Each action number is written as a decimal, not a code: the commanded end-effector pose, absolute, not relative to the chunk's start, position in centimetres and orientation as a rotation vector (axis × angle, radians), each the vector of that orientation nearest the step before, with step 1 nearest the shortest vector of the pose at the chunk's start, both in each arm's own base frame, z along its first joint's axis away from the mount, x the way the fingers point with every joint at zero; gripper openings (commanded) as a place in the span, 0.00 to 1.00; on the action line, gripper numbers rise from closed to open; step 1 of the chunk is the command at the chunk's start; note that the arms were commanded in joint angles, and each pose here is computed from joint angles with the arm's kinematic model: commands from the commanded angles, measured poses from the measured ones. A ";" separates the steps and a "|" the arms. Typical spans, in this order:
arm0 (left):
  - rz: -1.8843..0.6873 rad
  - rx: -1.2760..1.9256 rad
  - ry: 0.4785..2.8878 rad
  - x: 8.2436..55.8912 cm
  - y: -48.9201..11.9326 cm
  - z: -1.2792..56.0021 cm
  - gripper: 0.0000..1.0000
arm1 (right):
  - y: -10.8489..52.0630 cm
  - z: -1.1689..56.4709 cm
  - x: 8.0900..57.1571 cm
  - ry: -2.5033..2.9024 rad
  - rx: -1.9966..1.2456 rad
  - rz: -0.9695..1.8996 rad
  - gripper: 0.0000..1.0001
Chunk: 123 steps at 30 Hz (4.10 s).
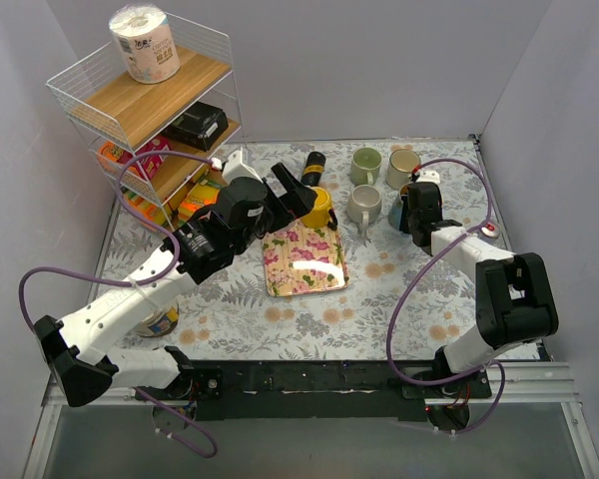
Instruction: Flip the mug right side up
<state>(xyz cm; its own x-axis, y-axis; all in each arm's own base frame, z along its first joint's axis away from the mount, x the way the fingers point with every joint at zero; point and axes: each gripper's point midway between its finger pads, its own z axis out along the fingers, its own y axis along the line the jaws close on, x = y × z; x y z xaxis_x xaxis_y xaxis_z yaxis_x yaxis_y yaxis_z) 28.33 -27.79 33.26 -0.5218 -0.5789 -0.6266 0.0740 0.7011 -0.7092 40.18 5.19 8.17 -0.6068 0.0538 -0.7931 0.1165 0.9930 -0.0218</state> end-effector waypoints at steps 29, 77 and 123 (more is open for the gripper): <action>-0.373 -0.244 2.207 32.6 -23.3 21.4 0.98 | 6.7 21.1 36.9 2.115 0.196 0.130 0.69; -0.255 0.405 2.286 43.7 -21.2 8.7 0.39 | 8.9 25.9 30.2 2.105 0.089 0.370 0.63; -1.521 -0.065 1.711 28.4 -27.7 39.2 0.00 | 21.1 35.5 23.1 1.721 -0.243 1.330 0.85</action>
<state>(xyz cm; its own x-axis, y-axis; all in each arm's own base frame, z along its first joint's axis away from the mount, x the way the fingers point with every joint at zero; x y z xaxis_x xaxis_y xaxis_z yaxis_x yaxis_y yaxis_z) 31.07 -26.26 31.57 -0.6574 -0.4078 -0.6337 0.3661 0.5621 -0.7416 25.04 18.67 28.61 -0.6617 0.3638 -0.6556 -0.3964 0.5724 0.7178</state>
